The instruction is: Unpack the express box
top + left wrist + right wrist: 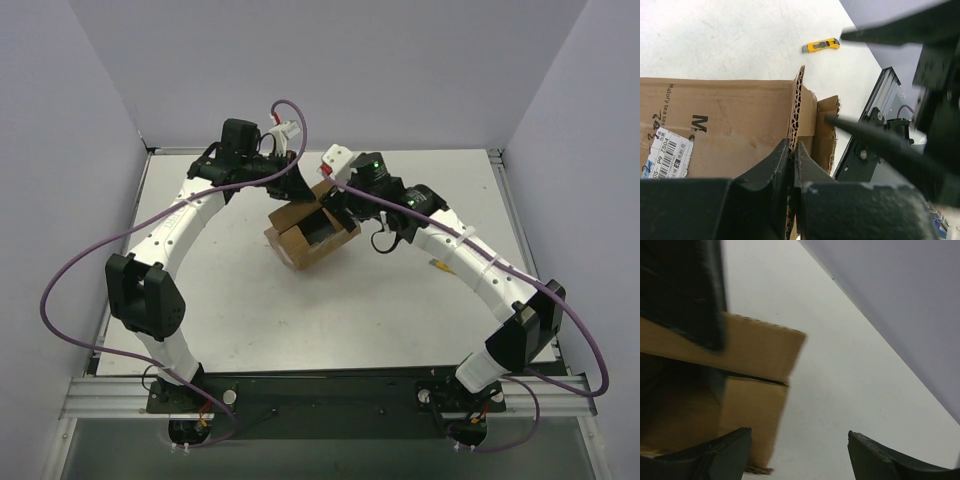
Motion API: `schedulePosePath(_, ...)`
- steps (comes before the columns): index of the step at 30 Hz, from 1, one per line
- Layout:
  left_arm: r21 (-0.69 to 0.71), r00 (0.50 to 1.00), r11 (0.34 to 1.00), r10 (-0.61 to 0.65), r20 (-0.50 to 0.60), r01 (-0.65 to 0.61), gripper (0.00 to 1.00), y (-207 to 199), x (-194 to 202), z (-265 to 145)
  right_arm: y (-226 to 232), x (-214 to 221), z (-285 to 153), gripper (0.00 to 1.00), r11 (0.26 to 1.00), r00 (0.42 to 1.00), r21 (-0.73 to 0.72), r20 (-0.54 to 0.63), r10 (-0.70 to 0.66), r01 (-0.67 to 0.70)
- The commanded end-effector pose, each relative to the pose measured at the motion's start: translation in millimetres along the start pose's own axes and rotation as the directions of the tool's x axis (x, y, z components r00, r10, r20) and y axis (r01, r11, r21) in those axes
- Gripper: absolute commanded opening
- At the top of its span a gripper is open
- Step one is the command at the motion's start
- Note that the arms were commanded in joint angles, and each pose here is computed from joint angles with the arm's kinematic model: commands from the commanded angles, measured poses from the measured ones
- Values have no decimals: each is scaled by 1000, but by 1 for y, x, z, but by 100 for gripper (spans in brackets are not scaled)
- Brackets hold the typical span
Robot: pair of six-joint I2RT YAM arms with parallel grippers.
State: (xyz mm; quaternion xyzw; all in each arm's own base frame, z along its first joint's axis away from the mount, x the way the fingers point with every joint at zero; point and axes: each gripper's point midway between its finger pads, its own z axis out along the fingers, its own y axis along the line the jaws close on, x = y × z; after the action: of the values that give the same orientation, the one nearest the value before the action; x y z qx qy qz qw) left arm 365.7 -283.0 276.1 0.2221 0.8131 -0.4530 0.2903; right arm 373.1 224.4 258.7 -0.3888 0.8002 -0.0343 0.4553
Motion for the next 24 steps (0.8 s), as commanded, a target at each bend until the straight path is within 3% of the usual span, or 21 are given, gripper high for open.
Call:
schedulePosePath(1,22,998,999,47,31,-47,0,-18,-9,-3,41,-26,-14,80,994,997,-104,70,40,-32)
schedulePosePath(5,27,999,999,19,33,-20,0,-20,-10,-3,50,-7,5,86,998,1000,-53,-5,23,-23)
schedulePosePath(14,62,999,998,-31,35,29,0,-23,-6,-7,55,24,34,88,998,993,15,-95,-65,66)
schedulePosePath(24,56,1000,998,-17,9,16,0,-15,5,-9,9,-2,5,85,988,995,124,-17,-94,96)
